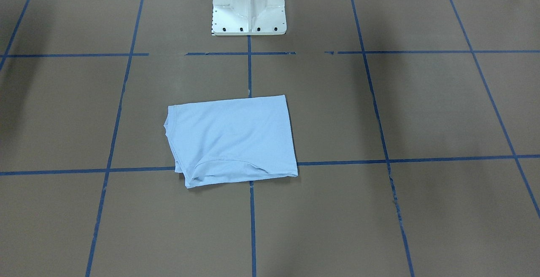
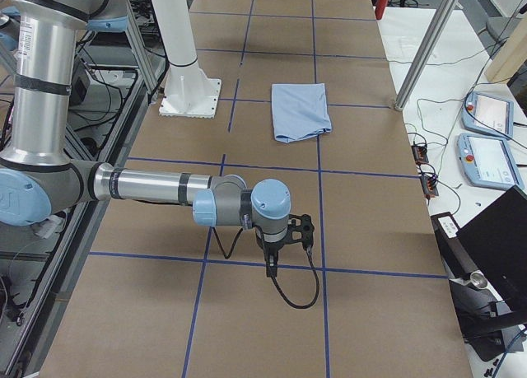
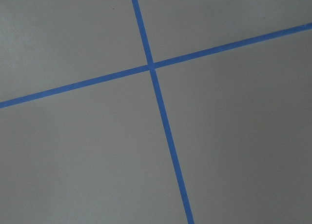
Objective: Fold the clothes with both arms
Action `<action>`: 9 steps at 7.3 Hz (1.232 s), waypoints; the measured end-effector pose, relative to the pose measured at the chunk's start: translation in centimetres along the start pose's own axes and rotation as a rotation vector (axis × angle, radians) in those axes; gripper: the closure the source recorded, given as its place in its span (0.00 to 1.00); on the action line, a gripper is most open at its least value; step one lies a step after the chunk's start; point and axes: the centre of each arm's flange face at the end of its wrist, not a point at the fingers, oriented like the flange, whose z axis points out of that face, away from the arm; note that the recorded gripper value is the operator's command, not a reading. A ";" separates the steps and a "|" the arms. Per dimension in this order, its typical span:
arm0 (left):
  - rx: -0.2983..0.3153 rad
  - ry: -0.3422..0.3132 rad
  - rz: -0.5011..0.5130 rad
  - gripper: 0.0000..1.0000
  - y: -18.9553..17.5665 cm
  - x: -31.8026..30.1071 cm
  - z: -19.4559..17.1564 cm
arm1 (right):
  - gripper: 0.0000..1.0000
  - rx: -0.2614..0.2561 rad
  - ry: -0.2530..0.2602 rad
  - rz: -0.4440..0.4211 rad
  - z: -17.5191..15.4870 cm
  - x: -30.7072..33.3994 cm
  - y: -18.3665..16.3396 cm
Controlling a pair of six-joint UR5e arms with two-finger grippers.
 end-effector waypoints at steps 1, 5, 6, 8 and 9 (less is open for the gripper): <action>0.000 0.000 0.000 0.00 0.0 0.0 0.0 | 0.00 0.000 0.000 0.000 0.0 0.0 0.0; -0.003 0.001 -0.003 0.00 0.3 -0.1 0.1 | 0.00 0.000 -0.001 -0.001 0.0 -0.1 0.0; -0.006 0.000 -0.006 0.00 0.4 -0.1 0.2 | 0.00 0.003 -0.001 -0.004 -0.1 -0.3 -0.1; -0.011 -0.003 -0.011 0.00 0.7 -0.3 0.4 | 0.00 0.010 -0.002 -0.011 -0.5 -0.6 -0.3; -0.014 -0.004 -0.015 0.00 0.8 -0.4 0.5 | 0.00 0.011 -0.002 -0.012 -0.5 -0.7 -0.4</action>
